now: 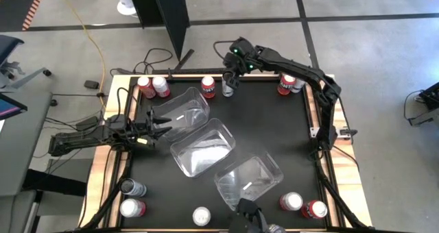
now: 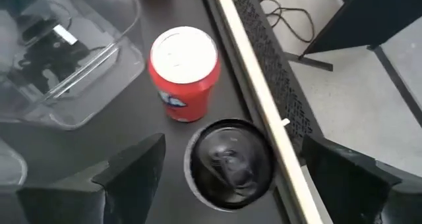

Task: Sort soda cans
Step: Put the top middle white soda can in the center transparent bin

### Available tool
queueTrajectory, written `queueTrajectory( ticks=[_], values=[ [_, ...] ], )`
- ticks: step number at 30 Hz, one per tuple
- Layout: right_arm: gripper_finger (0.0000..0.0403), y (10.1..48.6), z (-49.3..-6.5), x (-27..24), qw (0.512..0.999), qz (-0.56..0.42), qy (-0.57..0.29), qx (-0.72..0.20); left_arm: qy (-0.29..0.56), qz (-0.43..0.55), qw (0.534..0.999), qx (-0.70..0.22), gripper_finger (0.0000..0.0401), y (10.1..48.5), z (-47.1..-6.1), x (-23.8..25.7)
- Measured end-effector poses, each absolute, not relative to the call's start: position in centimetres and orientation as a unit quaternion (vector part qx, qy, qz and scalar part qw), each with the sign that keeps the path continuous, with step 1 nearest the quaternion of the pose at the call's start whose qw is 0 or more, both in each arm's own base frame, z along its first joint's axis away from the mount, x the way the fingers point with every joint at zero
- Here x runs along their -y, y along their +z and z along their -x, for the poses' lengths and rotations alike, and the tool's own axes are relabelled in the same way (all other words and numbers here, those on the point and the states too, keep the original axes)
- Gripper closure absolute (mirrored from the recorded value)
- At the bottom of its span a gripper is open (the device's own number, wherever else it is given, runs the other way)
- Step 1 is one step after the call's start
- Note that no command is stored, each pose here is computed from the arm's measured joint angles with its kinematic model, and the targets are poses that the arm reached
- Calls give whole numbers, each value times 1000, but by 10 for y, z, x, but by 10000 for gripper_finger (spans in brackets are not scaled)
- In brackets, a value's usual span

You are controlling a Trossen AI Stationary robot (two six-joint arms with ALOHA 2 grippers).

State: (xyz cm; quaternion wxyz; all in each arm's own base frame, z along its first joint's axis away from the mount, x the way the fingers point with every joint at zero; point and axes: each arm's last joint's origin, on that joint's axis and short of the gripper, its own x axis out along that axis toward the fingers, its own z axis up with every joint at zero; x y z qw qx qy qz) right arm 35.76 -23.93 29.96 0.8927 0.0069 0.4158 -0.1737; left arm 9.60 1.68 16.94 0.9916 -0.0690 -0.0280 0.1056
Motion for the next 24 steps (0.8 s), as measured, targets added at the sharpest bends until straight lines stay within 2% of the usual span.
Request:
queueTrajectory(
  ticks=[24],
  values=[
    [26, 268, -364, 253, 881, -29, -156, -445, 106, 58, 992, 27, 232, 169, -96, -17]
  ],
)
